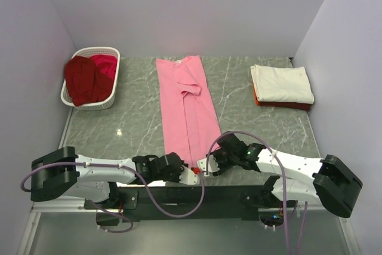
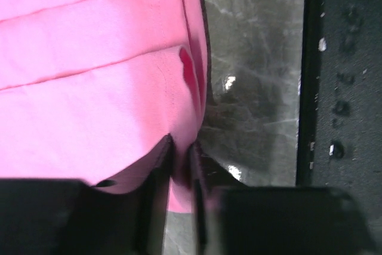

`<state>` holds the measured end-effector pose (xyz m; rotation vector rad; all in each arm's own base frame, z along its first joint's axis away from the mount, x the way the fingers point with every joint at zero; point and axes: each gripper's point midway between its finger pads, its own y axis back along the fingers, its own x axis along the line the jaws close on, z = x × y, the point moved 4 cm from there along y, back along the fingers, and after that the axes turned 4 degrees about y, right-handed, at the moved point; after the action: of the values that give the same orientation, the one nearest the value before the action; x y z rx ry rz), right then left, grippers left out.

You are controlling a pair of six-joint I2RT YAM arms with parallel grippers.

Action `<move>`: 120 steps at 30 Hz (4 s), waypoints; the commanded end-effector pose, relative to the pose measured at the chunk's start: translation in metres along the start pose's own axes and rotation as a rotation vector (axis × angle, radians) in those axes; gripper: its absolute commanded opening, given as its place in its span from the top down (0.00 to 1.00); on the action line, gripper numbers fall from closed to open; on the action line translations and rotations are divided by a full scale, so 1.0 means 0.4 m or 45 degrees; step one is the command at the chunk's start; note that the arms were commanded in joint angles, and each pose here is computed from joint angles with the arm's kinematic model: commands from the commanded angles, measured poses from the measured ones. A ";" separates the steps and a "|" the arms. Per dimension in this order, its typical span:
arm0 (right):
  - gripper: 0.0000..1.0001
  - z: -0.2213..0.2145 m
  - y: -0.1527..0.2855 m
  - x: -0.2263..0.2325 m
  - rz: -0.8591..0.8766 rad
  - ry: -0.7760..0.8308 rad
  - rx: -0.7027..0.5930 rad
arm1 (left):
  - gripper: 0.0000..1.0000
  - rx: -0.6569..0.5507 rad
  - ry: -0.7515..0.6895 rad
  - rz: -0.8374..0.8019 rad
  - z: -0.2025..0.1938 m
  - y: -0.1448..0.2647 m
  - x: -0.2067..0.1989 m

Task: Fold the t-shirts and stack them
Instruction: Fold the tshirt

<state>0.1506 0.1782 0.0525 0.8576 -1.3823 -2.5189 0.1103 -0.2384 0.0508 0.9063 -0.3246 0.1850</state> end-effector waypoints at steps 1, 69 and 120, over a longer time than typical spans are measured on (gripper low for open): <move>0.54 -0.039 -0.015 0.042 0.092 -0.014 0.098 | 0.79 0.134 -0.023 -0.048 -0.070 0.004 -0.020; 0.27 -0.248 0.139 -0.636 -0.207 -0.636 -0.183 | 0.03 -0.407 0.408 0.567 -0.035 0.223 0.692; 1.00 -0.069 0.117 -0.032 0.340 -0.143 -0.057 | 1.00 -0.184 0.338 -0.220 -0.007 0.078 0.145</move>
<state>0.2253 0.1529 0.0823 0.6676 -1.4305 -2.4611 0.2050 -0.2164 0.1060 0.7340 -0.1884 0.2590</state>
